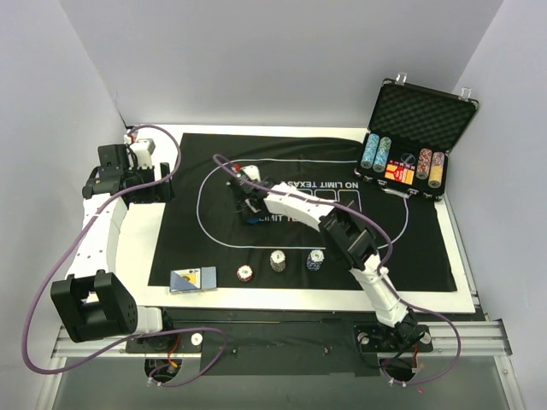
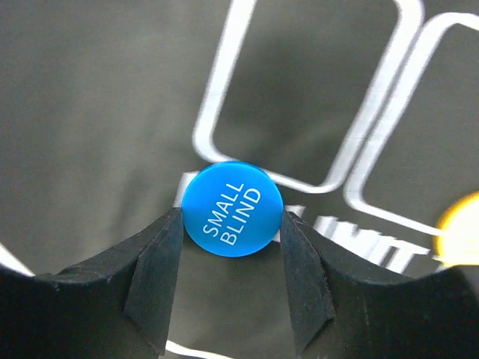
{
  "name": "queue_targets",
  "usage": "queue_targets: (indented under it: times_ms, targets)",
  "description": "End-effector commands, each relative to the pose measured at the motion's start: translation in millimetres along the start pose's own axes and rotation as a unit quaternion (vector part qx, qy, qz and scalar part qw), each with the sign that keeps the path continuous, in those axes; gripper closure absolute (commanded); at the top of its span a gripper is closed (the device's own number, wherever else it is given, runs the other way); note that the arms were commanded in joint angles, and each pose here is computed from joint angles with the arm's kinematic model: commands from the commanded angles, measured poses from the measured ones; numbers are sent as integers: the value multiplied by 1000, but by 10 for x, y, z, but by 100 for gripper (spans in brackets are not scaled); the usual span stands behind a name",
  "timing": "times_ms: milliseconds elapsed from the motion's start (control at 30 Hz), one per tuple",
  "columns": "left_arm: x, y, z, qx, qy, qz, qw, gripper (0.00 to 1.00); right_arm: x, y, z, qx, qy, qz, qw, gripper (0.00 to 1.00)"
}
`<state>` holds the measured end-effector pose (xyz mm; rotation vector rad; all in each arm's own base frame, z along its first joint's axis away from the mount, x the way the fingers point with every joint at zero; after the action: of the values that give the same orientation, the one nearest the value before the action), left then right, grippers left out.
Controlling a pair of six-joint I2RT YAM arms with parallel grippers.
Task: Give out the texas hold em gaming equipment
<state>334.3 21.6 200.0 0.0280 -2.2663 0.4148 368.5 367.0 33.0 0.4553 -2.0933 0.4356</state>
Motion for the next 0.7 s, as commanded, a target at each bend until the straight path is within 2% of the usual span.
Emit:
queue_targets:
  times_ms: [0, 167, 333, 467, 667]
  targets:
    - [88, 43, -83, -7, -23, -7, 1000, 4, 205, 710, -160, 31, -24, -71, 997, 62]
    - [59, 109, -66, -1, -15, -13, 1000, 4, 287, 1233, -321, 47, -52, -146, 987, 63]
    - [103, 155, -98, 11, -17, -5, 1000, 4, 276, 1537, -526, 17, -88, -200, 976, 65]
    - [127, 153, -84, 13, -13, 1, 1000, 4, 248, 1631, -666, -2, -118, -219, 969, 66]
    - [152, 124, -89, 13, -14, 9, 1000, 4, 182, 1601, -956, -28, -173, -202, 963, 68]
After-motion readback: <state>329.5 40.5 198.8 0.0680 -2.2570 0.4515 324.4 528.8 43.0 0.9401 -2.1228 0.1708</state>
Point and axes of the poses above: each gripper's point midway between its finger pads, its own x axis back along the fingers, its own y axis along the line the jaws close on, z = x × y, the point moved 2 cm from there along x, back along the fingers, and after that the axes turned 15 degrees about x, right-handed, at the moved point
